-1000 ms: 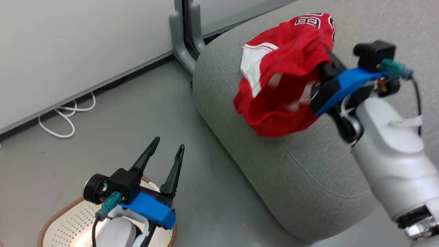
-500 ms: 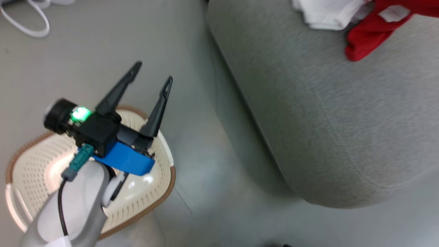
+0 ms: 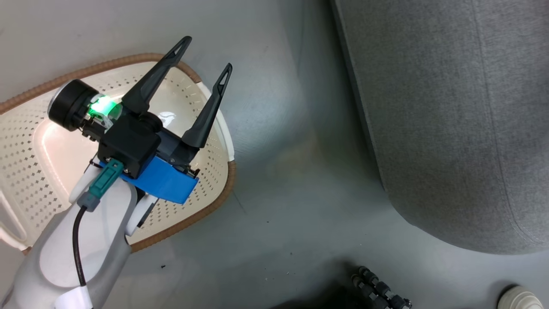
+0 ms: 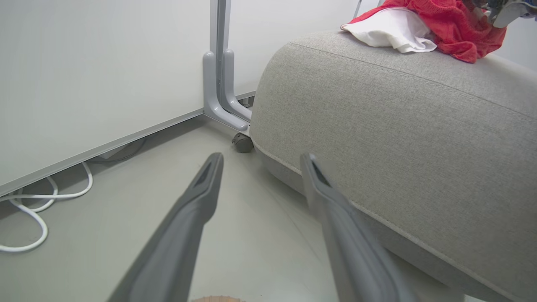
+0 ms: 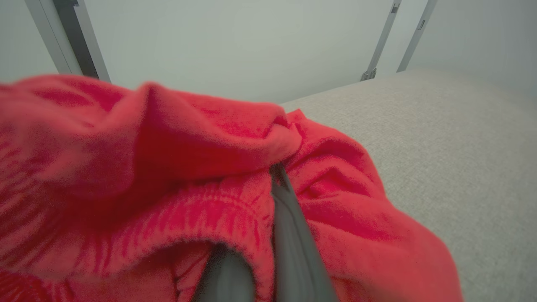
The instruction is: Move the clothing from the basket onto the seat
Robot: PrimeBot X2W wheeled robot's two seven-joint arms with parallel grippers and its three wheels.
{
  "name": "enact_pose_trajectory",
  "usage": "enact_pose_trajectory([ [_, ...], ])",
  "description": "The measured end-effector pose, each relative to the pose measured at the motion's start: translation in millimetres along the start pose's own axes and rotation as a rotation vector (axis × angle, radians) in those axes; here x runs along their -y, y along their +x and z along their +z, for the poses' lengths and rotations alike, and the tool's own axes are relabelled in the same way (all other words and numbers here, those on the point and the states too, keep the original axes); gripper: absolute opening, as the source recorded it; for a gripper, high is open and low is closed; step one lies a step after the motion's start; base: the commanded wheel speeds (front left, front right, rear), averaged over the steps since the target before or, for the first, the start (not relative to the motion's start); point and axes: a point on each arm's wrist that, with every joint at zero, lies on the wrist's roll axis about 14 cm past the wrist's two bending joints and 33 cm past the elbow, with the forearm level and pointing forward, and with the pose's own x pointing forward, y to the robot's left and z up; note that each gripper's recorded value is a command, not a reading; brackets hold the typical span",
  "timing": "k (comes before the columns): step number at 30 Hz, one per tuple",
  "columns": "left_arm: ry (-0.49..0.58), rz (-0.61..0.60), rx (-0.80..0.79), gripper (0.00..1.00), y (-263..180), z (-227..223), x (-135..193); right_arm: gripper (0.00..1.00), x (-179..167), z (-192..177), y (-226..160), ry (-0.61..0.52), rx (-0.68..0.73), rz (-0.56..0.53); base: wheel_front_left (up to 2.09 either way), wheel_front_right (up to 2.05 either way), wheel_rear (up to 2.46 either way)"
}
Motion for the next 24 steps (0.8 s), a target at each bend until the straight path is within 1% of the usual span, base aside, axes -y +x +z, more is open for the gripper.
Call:
enact_pose_trajectory([
  [2, 0.002, 0.006, -0.003, 1.0, -1, 0, -2, 0.0, -3, -2, 0, 0.001, 0.001, 0.005, 0.0, 0.0, 0.0],
  [5, 0.002, 0.01, 0.007, 1.0, -1, 5, -1, 0.01, -2, 5, -2, -0.009, 0.019, 0.01, 0.0, 0.0, 0.0],
  [6, 0.004, 0.011, 0.006, 1.0, -2, 6, -1, 0.25, -2, 7, -3, -0.01, 0.023, 0.012, 0.0, 0.0, 0.0],
  [7, 0.007, 0.012, 0.005, 1.0, -2, 7, -1, 0.58, -3, 10, -3, -0.012, 0.029, 0.016, 0.0, 0.0, 0.0],
  [8, 0.008, 0.015, 0.004, 1.0, -3, 8, -2, 1.0, -4, 13, -4, -0.012, 0.037, 0.019, 0.0, 0.0, 0.0],
  [16, 0.002, 0.045, 0.012, 1.0, -8, 28, 4, 1.0, -12, 24, -20, -0.021, 0.043, 0.064, 0.0, 0.0, 0.0],
  [20, -0.018, 0.074, 0.041, 1.0, -13, 50, 14, 1.0, -12, 24, -39, -0.036, 0.022, 0.094, 0.0, 0.0, 0.0],
  [24, -0.034, 0.107, 0.045, 1.0, -27, 66, 29, 1.0, -9, 24, -64, -0.037, 0.003, 0.121, 0.0, 0.0, 0.0],
])
